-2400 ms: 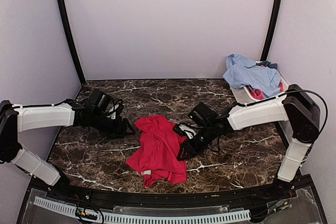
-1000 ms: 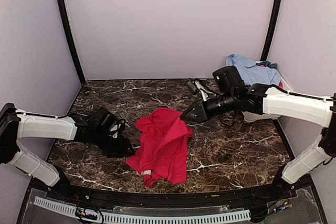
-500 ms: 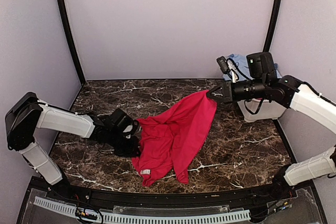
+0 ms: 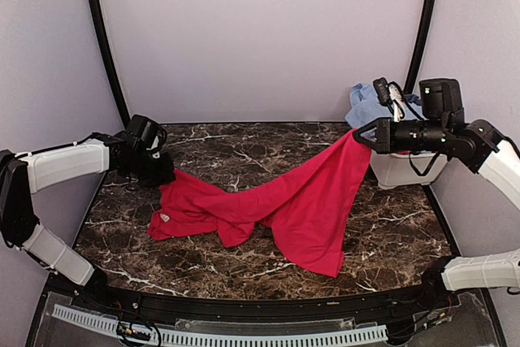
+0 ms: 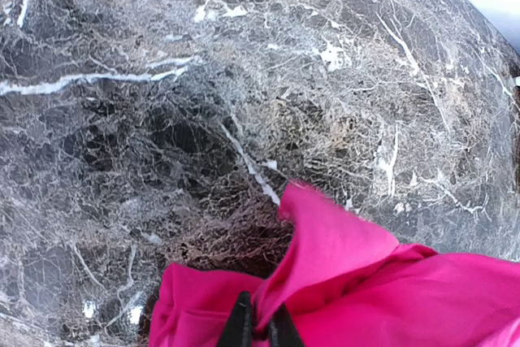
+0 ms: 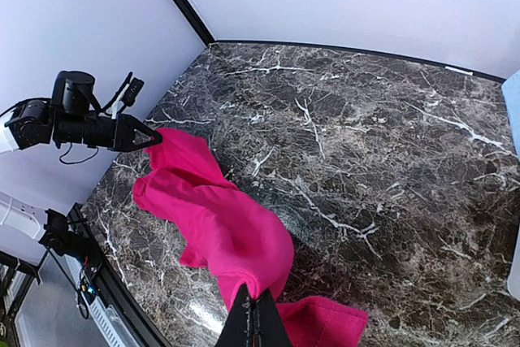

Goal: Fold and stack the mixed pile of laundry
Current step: Adjust the crumpled T-shirt at the center of the board.

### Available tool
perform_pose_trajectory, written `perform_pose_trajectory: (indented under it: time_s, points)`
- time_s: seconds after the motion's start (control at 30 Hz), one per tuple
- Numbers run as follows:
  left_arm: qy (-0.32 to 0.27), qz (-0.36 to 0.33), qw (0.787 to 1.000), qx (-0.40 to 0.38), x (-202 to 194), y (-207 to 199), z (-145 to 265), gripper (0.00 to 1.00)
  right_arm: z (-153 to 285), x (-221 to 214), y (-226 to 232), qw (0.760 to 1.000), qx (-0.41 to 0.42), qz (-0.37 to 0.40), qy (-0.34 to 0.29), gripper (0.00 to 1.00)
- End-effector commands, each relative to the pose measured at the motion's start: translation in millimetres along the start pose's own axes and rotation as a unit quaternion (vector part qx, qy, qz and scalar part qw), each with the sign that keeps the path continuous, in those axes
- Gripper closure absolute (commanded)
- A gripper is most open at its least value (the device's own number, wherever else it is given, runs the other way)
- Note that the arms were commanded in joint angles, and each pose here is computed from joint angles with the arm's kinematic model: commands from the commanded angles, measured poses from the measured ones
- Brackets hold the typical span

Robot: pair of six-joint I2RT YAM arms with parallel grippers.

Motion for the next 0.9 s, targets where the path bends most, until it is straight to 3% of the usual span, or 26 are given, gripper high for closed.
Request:
perform_pose_trajectory:
  time_s: [0.0,0.13,0.2,0.3,0.4,0.7,0.87]
  points:
    - [0.035,-0.035,0.998,0.026,-7,13,1,0.73,-9,-9,-6,1.0,0.001,0.0,0.015,1.0]
    - [-0.014,-0.08,0.996,-0.047,-13,-4,33,0.34,-25,-24,-8,0.999,0.028,-0.016,0.036,1.0]
    - [-0.035,-0.119,0.99,-0.072,-24,-17,51,0.26,-29,-25,-10,0.999,0.027,-0.016,0.039,1.0]
    - [-0.016,-0.169,0.98,-0.105,-51,-38,61,0.24,-31,-21,-12,0.999,0.02,-0.01,0.037,1.0]
    - [0.043,-0.217,0.965,-0.143,-95,-57,57,0.27,-31,-16,-16,0.999,0.0,-0.002,0.032,1.0]
    - [0.119,-0.296,0.945,-0.077,-157,-69,13,0.22,-26,-3,-13,1.0,-0.006,0.014,0.022,1.0]
    - [0.115,-0.385,0.908,-0.117,-198,-103,9,0.34,-27,-3,-13,1.0,-0.006,0.015,0.027,1.0]
Point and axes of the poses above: each gripper's point midway between its finger pads, its own z axis back along the fingers, its own y axis along the line the jaws close on, x = y × z, the point moved 5 cm from there along z, back along the fingers, and after that the axes turned 3 degrees about z, right-handed, at the moved point
